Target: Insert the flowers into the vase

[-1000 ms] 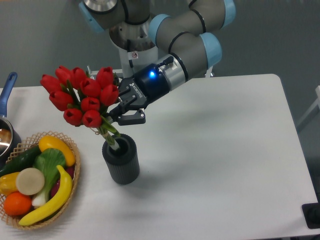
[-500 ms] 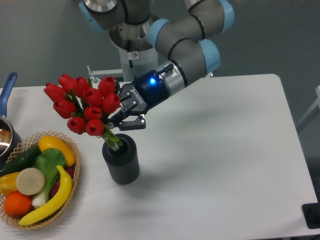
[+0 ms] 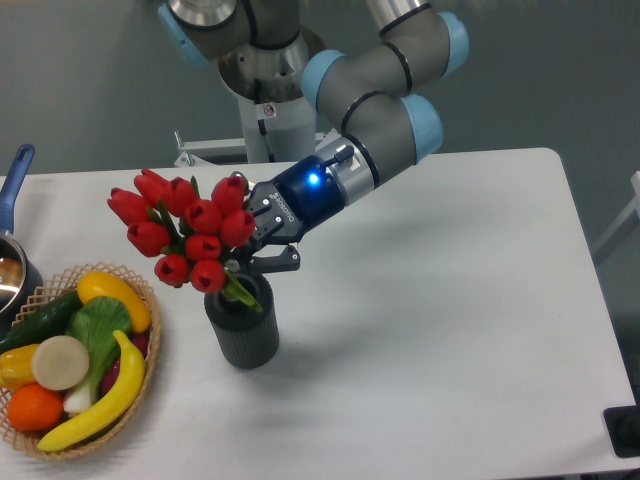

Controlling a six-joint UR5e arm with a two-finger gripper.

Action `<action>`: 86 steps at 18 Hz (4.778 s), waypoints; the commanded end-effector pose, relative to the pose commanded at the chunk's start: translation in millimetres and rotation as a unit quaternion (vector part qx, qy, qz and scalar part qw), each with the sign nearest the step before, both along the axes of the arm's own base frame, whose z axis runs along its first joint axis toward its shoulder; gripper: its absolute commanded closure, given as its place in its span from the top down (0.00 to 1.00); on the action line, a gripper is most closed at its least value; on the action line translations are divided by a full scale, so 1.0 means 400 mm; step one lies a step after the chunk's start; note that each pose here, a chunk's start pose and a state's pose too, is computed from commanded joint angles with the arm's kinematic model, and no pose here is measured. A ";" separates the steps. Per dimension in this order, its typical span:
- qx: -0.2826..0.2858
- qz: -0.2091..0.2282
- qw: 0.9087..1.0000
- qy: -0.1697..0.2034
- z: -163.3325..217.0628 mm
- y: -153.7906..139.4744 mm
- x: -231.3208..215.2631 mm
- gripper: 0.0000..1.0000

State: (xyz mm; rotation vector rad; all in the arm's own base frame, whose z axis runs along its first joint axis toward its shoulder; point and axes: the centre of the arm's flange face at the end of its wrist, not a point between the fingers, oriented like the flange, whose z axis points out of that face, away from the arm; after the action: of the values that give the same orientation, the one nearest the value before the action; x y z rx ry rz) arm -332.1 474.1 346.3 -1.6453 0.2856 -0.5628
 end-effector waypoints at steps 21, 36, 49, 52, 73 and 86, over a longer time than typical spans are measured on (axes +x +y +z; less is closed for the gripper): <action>-0.020 0.008 1.000 -0.007 -0.178 -0.028 -0.018 0.35; -0.023 0.007 1.000 0.005 -0.204 -0.038 -0.008 0.70; -0.069 0.005 0.994 0.080 -0.192 -0.066 -0.015 1.00; -0.080 0.017 0.992 0.096 -0.169 -0.090 -0.037 1.00; -0.358 0.179 0.827 0.394 0.203 -0.447 -0.302 1.00; -0.466 0.165 0.746 0.447 0.325 -0.619 -0.293 1.00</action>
State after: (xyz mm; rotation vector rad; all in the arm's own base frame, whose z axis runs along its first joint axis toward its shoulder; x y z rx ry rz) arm -449.5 226.6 476.1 -2.8109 0.4205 0.5388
